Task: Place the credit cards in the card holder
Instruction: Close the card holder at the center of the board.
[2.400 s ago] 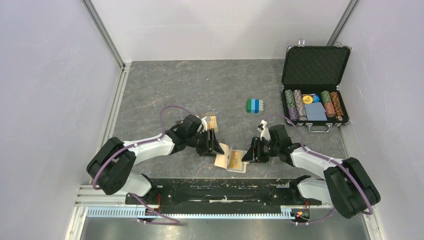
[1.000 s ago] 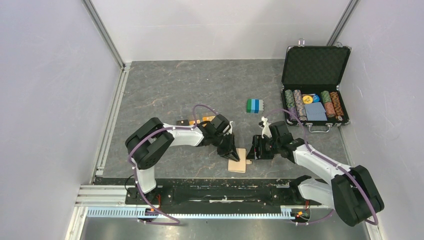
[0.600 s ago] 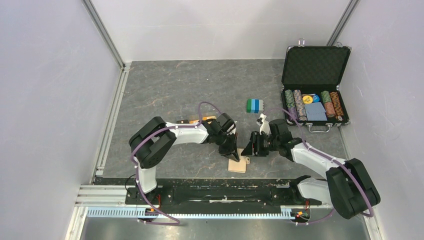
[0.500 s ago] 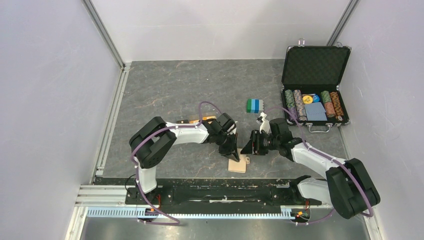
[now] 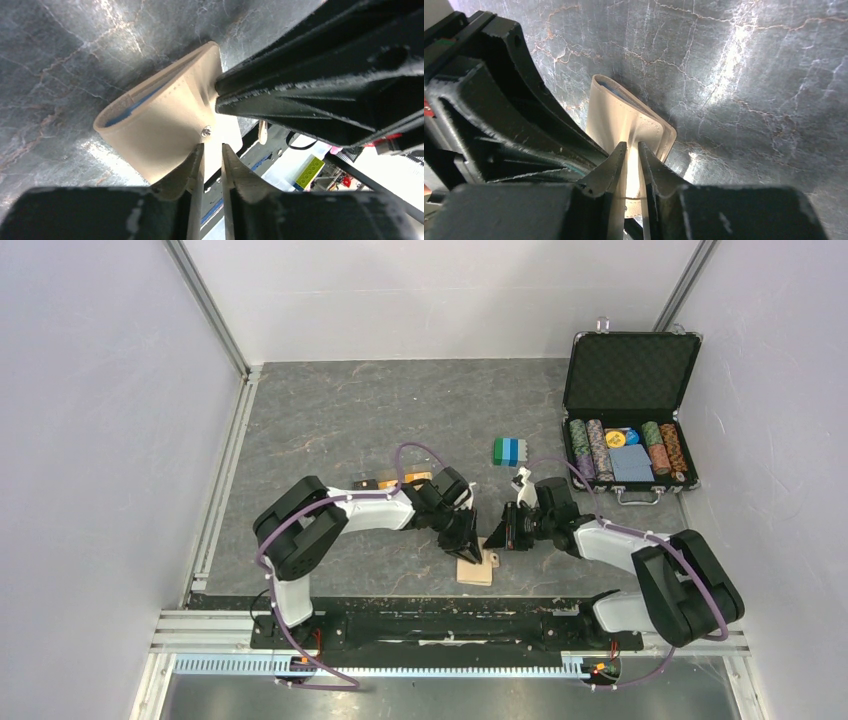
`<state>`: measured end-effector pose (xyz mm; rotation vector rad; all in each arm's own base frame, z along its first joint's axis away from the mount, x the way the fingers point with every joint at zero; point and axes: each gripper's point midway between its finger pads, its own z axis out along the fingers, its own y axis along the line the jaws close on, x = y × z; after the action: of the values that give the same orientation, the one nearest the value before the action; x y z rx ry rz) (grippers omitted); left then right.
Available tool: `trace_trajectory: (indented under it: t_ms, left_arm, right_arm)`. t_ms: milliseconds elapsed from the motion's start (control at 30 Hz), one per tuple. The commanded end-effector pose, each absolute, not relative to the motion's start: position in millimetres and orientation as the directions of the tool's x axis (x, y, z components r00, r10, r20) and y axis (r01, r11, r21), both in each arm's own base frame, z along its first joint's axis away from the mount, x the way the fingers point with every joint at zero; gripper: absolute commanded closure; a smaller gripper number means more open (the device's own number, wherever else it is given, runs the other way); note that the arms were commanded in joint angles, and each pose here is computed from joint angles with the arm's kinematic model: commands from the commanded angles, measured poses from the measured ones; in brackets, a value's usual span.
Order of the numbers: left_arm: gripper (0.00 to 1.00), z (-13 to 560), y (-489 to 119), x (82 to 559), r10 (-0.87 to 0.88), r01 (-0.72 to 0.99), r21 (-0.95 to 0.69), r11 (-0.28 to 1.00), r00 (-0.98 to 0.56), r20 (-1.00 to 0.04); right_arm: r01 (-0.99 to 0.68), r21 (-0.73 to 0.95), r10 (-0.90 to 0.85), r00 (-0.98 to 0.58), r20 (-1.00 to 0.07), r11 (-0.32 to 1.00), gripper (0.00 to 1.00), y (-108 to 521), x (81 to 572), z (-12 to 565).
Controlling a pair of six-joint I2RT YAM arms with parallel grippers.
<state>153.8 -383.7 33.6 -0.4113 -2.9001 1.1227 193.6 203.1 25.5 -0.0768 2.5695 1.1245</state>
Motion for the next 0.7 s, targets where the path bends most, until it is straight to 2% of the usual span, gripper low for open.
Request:
trace_trajectory:
  t_ms: [0, 233, 367, 667]
  left_arm:
    - [0.71, 60.9, -393.0, 154.5, 0.222, 0.264, -0.713, 0.649, -0.963, -0.154]
    - [0.62, 78.8, -404.4, 154.1, 0.195, 0.243, -0.77, 0.59, -0.968, -0.156]
    - [0.6, 81.6, -410.8, 155.5, 0.193, 0.233, -0.787, 0.571, -0.97, -0.147]
    - [0.63, 64.9, -411.5, 157.7, 0.206, 0.222, -0.759, 0.613, -0.971, -0.118]
  right_arm:
    - [-0.171, 0.655, 0.086, -0.936, -0.342, 0.736, 0.84, 195.1, 199.9, 12.2]
    - [-0.178, 0.643, 0.074, -0.936, -0.344, 0.745, 0.87, 193.8, 201.3, 12.7]
    - [-0.183, 0.645, 0.07, -0.936, -0.346, 0.742, 0.92, 194.4, 201.2, 13.8]
    - [-0.185, 0.646, 0.069, -0.935, -0.347, 0.74, 0.95, 194.6, 201.1, 14.4]
